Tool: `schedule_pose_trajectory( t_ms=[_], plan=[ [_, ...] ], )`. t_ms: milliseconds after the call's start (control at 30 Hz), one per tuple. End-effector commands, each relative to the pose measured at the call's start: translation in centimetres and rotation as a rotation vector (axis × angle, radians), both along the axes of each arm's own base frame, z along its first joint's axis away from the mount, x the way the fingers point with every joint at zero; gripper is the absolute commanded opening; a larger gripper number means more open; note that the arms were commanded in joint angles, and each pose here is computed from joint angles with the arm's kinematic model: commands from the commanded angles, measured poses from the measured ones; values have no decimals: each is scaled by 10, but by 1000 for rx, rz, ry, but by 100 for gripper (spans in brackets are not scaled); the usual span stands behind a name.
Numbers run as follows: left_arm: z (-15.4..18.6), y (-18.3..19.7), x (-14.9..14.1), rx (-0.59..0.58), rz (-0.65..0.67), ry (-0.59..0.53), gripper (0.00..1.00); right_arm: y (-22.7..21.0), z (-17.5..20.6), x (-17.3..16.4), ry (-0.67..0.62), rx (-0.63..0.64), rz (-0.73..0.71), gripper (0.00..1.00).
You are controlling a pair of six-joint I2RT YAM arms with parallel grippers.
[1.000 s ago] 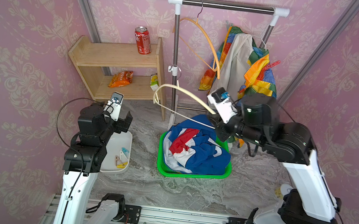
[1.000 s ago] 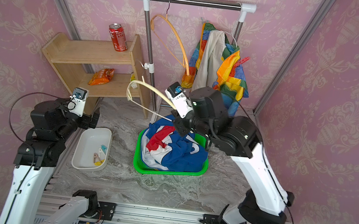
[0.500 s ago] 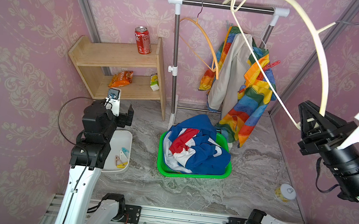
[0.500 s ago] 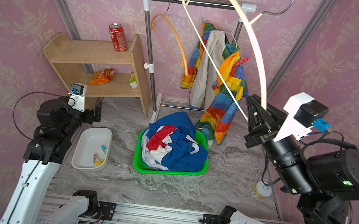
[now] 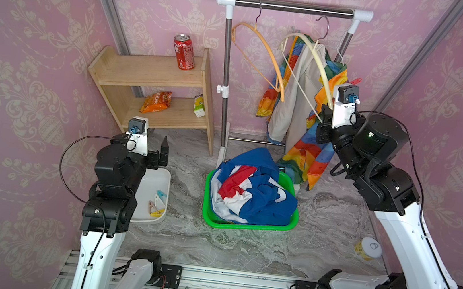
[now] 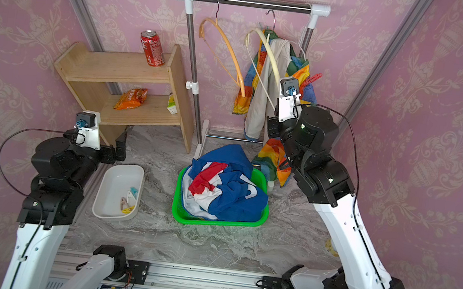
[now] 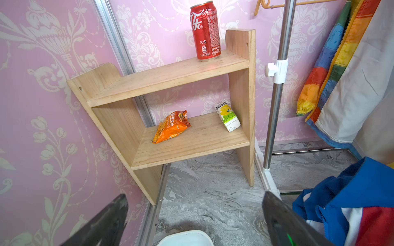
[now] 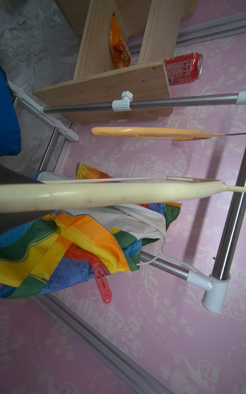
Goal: Remove the clothespins securing jackets to the hanger
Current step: Place the hanger on the clothesline.
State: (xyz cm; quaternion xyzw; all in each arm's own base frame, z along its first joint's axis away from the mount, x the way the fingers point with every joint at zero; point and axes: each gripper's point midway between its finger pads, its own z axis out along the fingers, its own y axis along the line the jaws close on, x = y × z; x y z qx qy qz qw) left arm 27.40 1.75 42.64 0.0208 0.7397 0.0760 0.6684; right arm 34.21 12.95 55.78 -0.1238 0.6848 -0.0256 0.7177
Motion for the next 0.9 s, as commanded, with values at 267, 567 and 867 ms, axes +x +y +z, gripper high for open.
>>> schedule_pose_trajectory(
  t_ms=[267, 567, 867],
  plan=[
    [-16, -5, -13, -60, -19, 35, 99, 45, 36, 61, -97, 123, 119, 0],
    [-22, 3, -29, -56, 32, 48, 99, 79, 47, 116, -95, 106, 151, 0],
    [-24, 9, -41, -60, 71, 47, 99, 72, 23, 156, -46, 228, 163, 0]
  ],
)
